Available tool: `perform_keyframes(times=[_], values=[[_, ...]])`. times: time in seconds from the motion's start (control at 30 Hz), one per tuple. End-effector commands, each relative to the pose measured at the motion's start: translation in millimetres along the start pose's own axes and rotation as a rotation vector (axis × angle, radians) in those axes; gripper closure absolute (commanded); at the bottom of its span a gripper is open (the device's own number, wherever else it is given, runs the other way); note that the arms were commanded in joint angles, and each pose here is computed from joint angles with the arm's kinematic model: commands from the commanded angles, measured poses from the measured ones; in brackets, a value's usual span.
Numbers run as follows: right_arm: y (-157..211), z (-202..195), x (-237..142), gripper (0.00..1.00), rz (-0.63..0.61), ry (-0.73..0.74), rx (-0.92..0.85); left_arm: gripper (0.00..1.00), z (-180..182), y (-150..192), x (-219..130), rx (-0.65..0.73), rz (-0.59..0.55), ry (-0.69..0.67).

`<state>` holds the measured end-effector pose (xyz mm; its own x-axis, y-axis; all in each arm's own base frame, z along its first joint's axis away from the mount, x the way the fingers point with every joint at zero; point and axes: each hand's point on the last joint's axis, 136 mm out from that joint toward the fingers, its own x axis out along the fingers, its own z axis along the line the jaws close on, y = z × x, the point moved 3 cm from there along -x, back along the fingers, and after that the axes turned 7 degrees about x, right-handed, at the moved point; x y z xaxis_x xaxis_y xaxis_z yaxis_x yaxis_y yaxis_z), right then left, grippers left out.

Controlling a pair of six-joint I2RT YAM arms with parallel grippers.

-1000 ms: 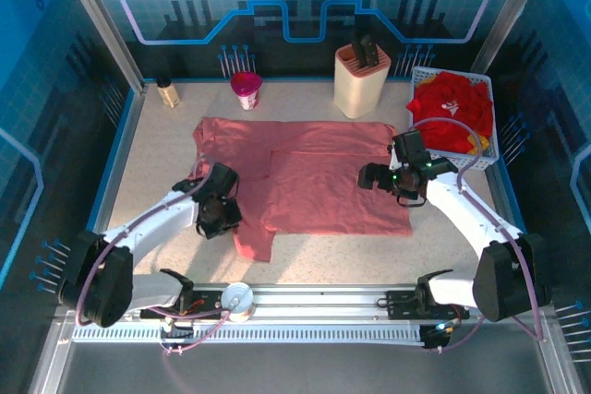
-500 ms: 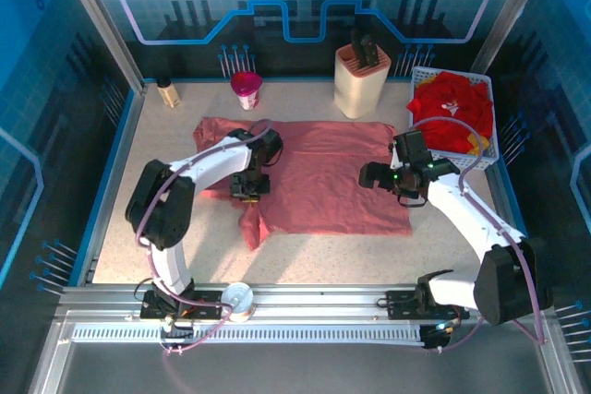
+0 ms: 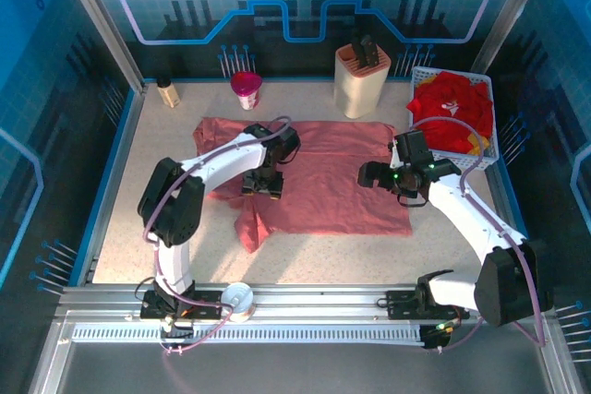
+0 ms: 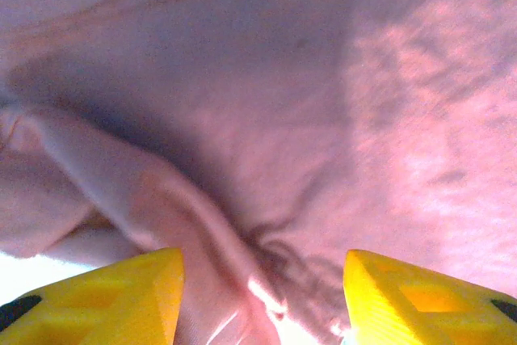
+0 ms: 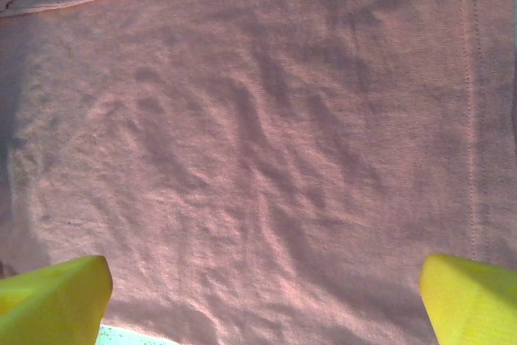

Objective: Fold and stack the t-shirts

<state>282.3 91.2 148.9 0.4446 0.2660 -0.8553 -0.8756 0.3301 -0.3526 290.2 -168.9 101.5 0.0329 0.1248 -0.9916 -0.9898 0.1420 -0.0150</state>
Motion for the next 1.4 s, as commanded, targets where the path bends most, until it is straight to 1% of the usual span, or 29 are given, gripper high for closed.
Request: perform_keyframes(times=[0.0, 0.13, 0.2, 0.27, 0.37, 0.5, 0.63, 0.77, 1.0, 1.37], values=[[0.2, 1.4, 0.7, 0.02, 0.003, -0.027, 0.015, 0.45, 18.7, 18.9, -27.5, -0.053, -0.067, 0.037], [8.6, -4.1, 7.1, 0.02, 0.027, -0.018, 0.016, 0.52, 45.8, 37.4, -38.2, -0.138, -0.157, 0.095], [9.3, -3.3, 7.8, 0.02, 0.031, -0.023, 0.017, 0.55, 59.8, 47.1, -36.4, -0.197, -0.196, 0.123], [10.0, -3.1, 9.5, 0.02, 0.035, -0.027, 0.019, 0.59, 71.9, 58.0, -26.6, -0.283, -0.211, 0.173], [10.4, -1.4, 12.2, 0.02, 0.043, -0.035, 0.022, 0.65, 79.9, 66.0, -9.7, -0.388, -0.244, 0.263], [9.1, 1.5, 13.4, 0.02, 0.051, -0.045, 0.019, 0.65, 83.8, 65.1, 12.8, -0.464, -0.289, 0.349], [10.4, 2.1, 12.2, 0.02, 0.055, -0.045, 0.012, 0.65, 82.2, 56.9, 27.4, -0.452, -0.343, 0.377], [12.0, 0.5, 11.8, 0.02, 0.051, -0.043, 0.012, 0.64, 78.8, 49.4, 37.5, -0.403, -0.389, 0.390], [14.9, 1.9, 14.7, 0.03, 0.069, -0.058, 0.026, 0.62, 81.8, 41.7, 42.5, -0.362, -0.456, 0.362], [13.9, 2.5, 12.2, 0.03, 0.065, -0.058, 0.024, 0.63, 79.9, 33.1, 55.2, -0.357, -0.403, 0.342]])
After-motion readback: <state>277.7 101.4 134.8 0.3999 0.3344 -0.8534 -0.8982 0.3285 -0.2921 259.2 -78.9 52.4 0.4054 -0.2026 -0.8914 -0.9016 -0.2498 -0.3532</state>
